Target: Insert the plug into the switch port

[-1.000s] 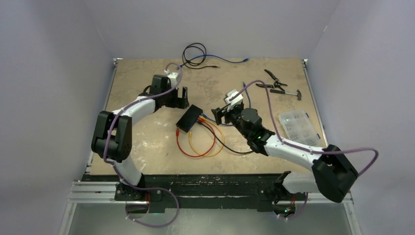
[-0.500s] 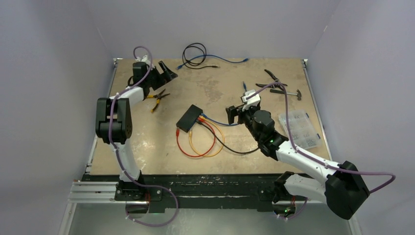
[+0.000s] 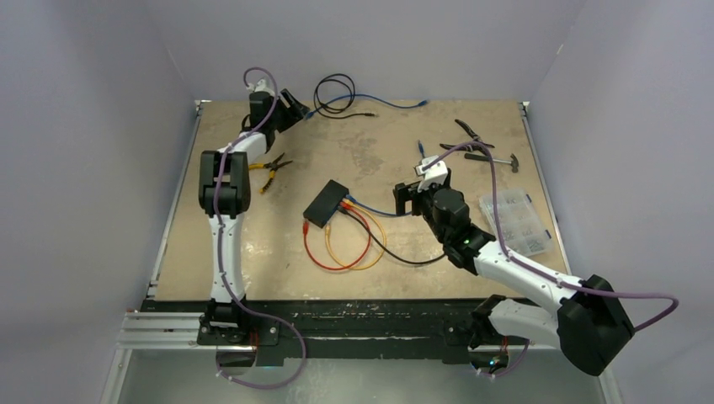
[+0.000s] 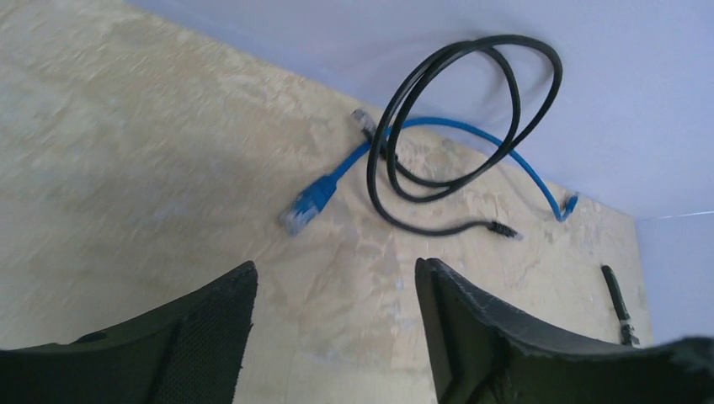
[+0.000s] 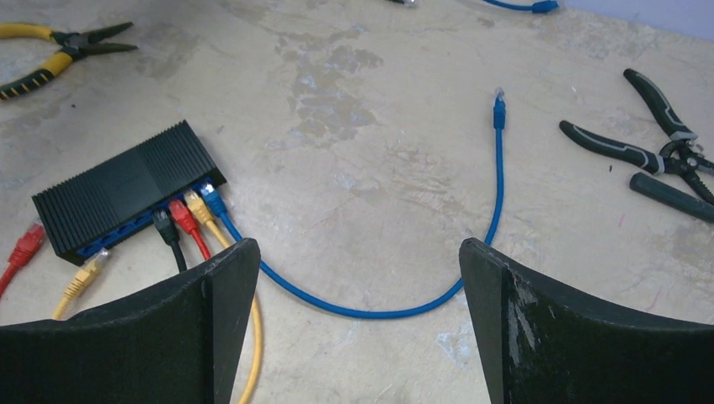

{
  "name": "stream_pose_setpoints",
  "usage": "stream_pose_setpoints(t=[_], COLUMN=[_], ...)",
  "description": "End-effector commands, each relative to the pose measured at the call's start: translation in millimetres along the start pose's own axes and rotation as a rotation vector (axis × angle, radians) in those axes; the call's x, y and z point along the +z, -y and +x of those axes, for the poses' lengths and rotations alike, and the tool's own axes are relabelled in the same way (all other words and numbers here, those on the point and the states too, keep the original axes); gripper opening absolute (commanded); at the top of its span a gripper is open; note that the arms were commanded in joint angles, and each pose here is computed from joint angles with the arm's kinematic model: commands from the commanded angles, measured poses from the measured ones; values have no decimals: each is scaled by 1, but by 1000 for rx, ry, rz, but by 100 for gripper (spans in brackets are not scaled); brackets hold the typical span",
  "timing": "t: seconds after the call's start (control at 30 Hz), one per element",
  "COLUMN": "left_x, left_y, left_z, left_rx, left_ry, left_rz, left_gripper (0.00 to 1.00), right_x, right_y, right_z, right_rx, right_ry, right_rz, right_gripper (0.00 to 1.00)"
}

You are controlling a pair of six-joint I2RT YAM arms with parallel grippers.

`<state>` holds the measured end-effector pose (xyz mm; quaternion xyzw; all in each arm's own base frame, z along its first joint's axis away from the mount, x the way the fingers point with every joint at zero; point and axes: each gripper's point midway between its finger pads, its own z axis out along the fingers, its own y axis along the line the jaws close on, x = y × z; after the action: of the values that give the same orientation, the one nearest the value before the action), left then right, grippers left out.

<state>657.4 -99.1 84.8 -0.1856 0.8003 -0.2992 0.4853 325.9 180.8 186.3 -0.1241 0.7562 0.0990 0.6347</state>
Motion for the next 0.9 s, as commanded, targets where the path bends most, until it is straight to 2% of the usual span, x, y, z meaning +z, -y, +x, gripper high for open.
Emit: stream_pose_setpoints(t=[0.0,0.17,0.37,0.6,0.67,0.87], left_x=[32,56,79,94,97,93], left_y=[32,51,37,16,13,15], left_z=[-14,-8,9,37,43,53], left_rx=[25,57,67,51,43,9], left_ry=[95,148,173,147,141,119], left_rz=[112,205,182,129,123,162], left_gripper=[64,61,59,50,43,0], right_x=[3,4,0,-8,-9,-15], right_y=[5,4,5,8,8,9], right_z=[-3,3,8,13,12,12], right_rx=[15,2,8,28,32,36], right_ry=[-10,-43,-72,-90,-92,-97], right_rz=[33,34,36,41,42,40], right_gripper=[90,90,89,89,89,88])
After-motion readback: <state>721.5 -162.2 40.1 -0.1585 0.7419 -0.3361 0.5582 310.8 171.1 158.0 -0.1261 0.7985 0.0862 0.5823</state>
